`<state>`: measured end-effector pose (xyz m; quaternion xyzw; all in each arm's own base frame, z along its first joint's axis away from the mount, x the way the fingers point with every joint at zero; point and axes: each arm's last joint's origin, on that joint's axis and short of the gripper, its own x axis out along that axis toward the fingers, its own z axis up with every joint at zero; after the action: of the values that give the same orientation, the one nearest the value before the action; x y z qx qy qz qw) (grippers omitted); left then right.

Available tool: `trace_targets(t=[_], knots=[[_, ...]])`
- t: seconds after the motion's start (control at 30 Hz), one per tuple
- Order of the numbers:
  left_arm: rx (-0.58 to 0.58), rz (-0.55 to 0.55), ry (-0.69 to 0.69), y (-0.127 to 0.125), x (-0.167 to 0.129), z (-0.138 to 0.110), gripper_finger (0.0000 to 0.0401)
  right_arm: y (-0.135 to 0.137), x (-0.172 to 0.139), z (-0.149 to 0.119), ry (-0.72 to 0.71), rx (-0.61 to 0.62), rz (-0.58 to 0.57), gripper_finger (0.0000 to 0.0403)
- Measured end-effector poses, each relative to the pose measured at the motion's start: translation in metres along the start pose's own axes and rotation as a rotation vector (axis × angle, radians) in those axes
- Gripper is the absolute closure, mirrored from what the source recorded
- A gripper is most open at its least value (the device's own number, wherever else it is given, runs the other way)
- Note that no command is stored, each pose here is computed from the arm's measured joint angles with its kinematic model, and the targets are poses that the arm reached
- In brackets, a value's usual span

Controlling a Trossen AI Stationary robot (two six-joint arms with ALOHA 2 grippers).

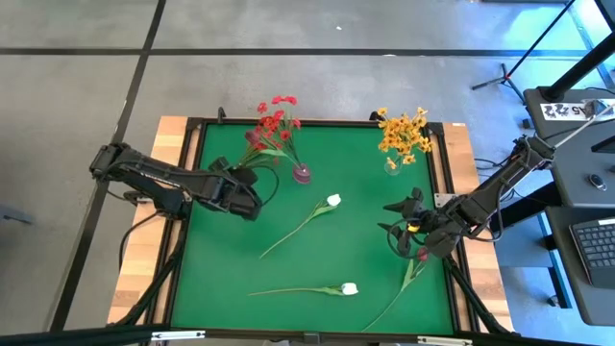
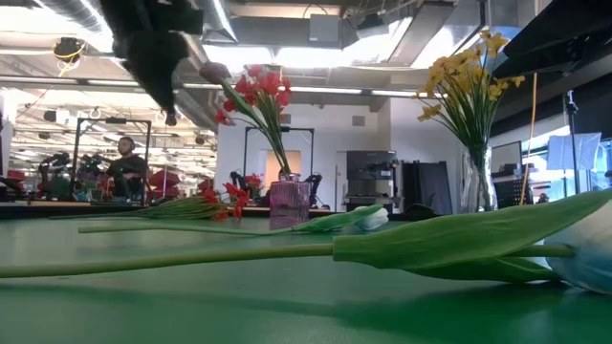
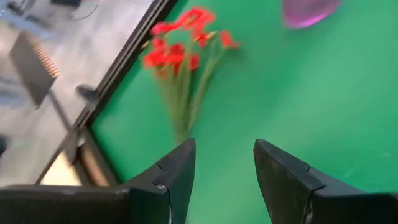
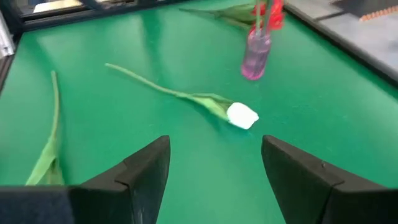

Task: Sort flowers into vase by color
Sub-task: Put the red tulip into the pink vase

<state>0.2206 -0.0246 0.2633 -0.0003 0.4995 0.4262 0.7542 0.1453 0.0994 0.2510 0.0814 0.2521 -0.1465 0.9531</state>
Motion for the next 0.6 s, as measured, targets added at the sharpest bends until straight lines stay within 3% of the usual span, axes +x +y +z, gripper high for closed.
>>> trace_targets(t=[0.33,0.47,0.6], knots=[[0.021,0.056,0.109,-0.005,0.041,-0.034,0.0269,-0.002,0.000,-0.002,0.024,-0.006,-0.007,0.0150],[-0.012,-0.076,0.131,-0.017,0.051,-0.039,0.0282,-0.003,0.000,-0.003,0.033,-0.016,-0.012,0.0150],[-0.004,-0.226,0.033,-0.035,0.045,-0.034,0.0288,-0.003,0.000,-0.003,0.038,-0.015,-0.009,0.0150]])
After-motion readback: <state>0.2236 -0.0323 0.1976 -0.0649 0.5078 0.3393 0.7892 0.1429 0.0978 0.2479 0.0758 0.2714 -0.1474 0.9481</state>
